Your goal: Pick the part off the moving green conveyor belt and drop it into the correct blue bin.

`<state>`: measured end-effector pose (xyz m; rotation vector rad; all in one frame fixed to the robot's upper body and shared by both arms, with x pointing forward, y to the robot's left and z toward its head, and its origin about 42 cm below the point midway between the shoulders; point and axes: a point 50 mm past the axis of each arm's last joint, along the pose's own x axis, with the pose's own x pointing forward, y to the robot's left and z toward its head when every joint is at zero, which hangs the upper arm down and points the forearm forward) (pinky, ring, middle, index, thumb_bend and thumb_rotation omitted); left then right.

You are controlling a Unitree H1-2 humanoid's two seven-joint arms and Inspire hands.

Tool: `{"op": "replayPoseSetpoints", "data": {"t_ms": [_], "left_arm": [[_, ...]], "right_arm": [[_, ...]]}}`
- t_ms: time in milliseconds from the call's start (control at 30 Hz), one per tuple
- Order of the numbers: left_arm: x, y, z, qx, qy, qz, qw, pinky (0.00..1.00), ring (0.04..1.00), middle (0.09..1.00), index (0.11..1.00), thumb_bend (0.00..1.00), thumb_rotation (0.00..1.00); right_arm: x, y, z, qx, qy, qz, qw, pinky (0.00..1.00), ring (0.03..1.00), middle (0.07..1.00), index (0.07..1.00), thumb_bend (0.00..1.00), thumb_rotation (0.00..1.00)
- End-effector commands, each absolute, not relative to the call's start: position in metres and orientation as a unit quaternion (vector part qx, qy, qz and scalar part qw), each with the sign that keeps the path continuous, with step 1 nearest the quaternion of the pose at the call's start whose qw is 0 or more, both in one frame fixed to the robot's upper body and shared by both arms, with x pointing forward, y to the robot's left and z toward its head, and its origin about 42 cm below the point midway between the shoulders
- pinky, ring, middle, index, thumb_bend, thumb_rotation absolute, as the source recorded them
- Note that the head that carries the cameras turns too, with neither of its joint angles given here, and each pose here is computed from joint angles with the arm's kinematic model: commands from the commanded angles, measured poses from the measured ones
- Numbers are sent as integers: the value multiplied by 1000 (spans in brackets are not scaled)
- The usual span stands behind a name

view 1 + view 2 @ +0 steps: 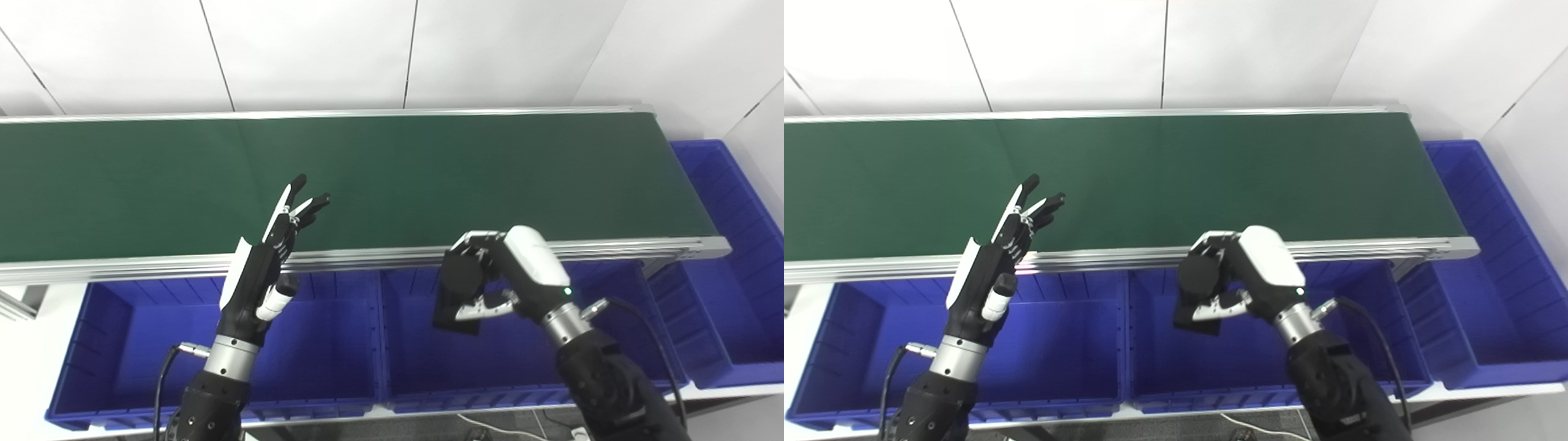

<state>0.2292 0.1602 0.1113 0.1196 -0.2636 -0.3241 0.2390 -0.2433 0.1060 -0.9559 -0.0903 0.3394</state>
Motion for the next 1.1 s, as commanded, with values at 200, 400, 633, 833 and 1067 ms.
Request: {"op": "replayPoseSetpoints", "data": {"t_ms": [200,400,633,833,1067], "left_arm": [[230,158,120,54,-161,-165,972,914,910,877,1000,804,1000],[229,157,121,54,-163,-163,972,915,908,873,1000,798,1000],[228,156,121,53,-162,-166,971,930,908,877,1000,811,1000],[226,155,121,55,-162,-165,971,925,903,873,1000,820,1000],[224,155,124,55,-164,-164,971,921,901,870,1000,798,1000]], "right_arm": [[240,-231,92,-474,-84,196,854,291,340,409,518,521,0],[247,-229,77,-494,-87,217,837,264,312,395,512,520,0],[260,-227,52,-510,-63,245,822,304,364,424,514,523,0],[272,-224,37,-531,-39,268,803,358,417,465,500,525,0],[277,-223,24,-539,-25,285,793,359,403,481,531,514,0]]}}
